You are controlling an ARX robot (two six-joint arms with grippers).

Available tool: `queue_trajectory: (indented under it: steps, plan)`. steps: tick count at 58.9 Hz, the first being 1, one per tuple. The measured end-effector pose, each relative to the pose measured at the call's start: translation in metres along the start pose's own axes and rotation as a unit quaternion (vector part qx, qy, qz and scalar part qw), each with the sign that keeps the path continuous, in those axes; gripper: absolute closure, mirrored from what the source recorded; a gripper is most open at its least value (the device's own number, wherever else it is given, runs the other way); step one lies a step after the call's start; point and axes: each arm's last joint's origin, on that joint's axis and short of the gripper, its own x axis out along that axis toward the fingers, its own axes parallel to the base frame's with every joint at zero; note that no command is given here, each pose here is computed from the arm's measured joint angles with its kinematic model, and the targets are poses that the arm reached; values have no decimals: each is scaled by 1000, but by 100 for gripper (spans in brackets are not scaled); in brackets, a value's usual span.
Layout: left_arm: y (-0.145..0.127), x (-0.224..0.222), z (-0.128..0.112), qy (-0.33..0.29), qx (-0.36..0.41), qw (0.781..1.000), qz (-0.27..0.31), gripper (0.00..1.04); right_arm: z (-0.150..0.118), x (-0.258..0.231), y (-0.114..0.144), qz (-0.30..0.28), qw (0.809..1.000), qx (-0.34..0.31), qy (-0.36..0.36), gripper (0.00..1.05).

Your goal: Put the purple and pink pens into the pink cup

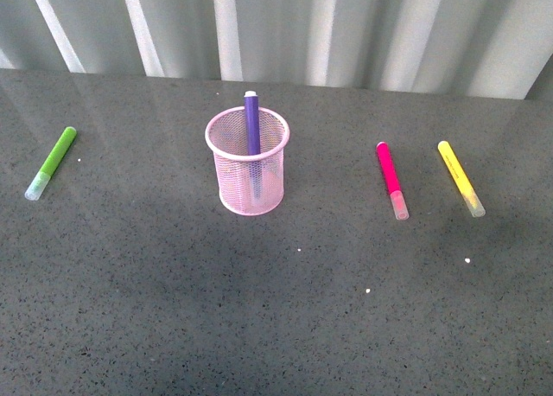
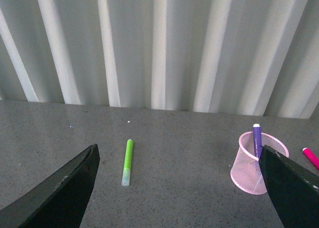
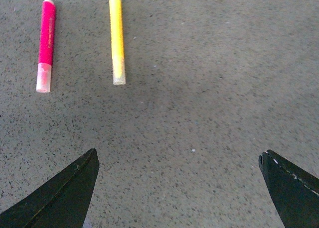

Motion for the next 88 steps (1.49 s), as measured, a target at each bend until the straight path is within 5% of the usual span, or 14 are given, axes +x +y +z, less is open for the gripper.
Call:
queue_trajectory:
  steps: [17, 40, 88]
  plan:
    - [0, 0, 0, 0, 0, 1000, 0, 7, 35, 66, 39, 49, 998, -43, 26, 7]
    - [0, 0, 0, 0, 0, 1000, 0, 7, 70, 128, 65, 57, 998, -14, 18, 7]
    - [0, 0, 0, 0, 0, 1000, 0, 7, 95, 207, 110, 84, 995, -42, 45, 7]
